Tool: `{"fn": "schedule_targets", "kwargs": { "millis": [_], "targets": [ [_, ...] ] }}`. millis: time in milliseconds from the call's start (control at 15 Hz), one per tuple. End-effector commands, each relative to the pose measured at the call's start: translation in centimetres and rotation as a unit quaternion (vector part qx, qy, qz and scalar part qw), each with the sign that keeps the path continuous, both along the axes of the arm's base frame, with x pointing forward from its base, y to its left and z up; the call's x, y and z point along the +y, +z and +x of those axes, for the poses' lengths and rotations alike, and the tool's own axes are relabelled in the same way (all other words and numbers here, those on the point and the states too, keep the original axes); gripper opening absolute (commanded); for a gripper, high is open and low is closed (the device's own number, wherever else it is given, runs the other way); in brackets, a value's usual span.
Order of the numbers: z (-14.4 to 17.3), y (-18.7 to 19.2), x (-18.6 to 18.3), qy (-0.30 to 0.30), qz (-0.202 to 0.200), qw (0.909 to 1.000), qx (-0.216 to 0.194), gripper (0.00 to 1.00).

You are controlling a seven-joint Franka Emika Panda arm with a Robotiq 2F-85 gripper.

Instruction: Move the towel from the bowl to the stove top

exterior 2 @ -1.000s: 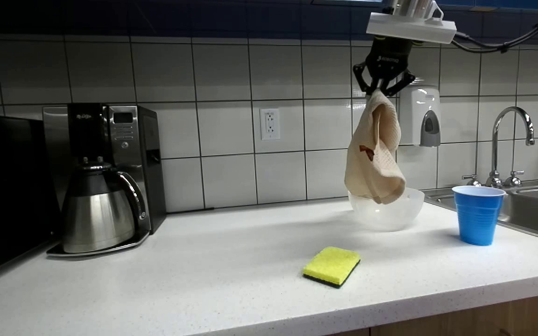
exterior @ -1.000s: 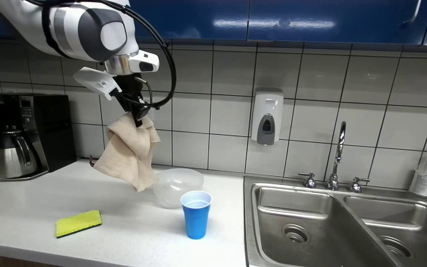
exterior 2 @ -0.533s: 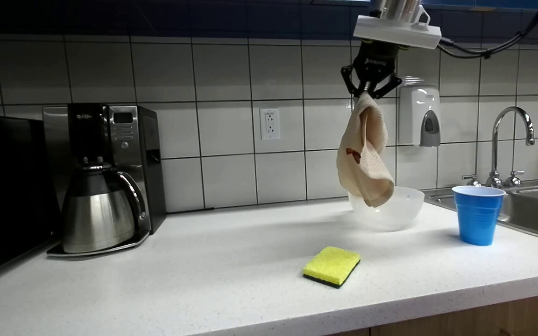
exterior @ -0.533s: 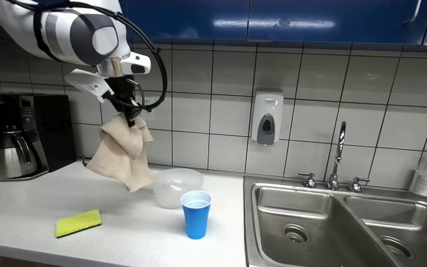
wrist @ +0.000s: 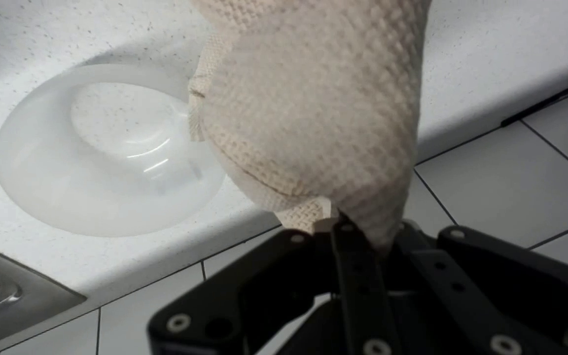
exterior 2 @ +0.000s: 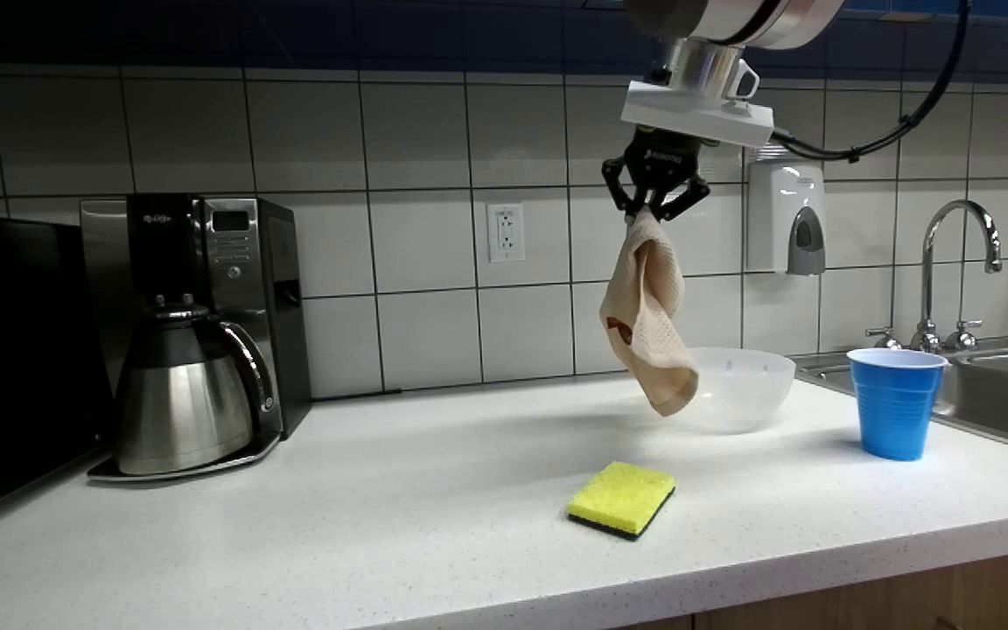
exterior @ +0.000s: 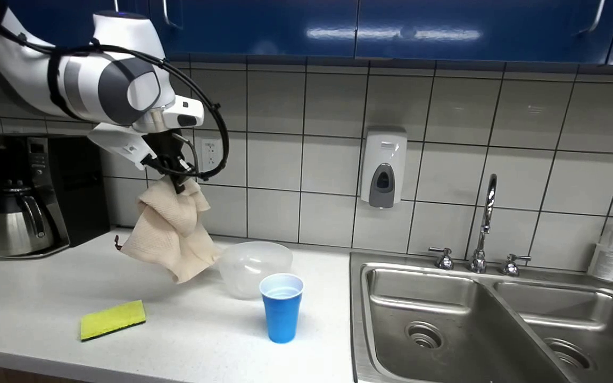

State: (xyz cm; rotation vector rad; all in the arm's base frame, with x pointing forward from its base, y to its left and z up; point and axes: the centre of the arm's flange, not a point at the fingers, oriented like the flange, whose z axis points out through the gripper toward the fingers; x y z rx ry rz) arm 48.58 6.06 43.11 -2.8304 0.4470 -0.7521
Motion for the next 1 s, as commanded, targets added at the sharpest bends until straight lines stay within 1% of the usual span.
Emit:
{"fn": "schedule_targets", "kwargs": {
  "millis": [0, 200, 400, 600, 933],
  "targets": [
    [1.2, -1.5, 2.0, 0.001, 0.006, 0.9999, -0.008, 0.01],
    [1.4, -2.9, 3.2, 0.009, 0.006, 0.9999, -0.004, 0.01],
    [1.6, -4.3, 3.7, 0.012, 0.0, 0.9999, 0.002, 0.01],
    [2.0, -6.1, 3.3, 0.005, -0.009, 0.9999, 0.012, 0.01],
    [2.5, -10.0, 1.8, -0.003, -0.043, 0.9981, 0.044, 0.01]
  ]
}}
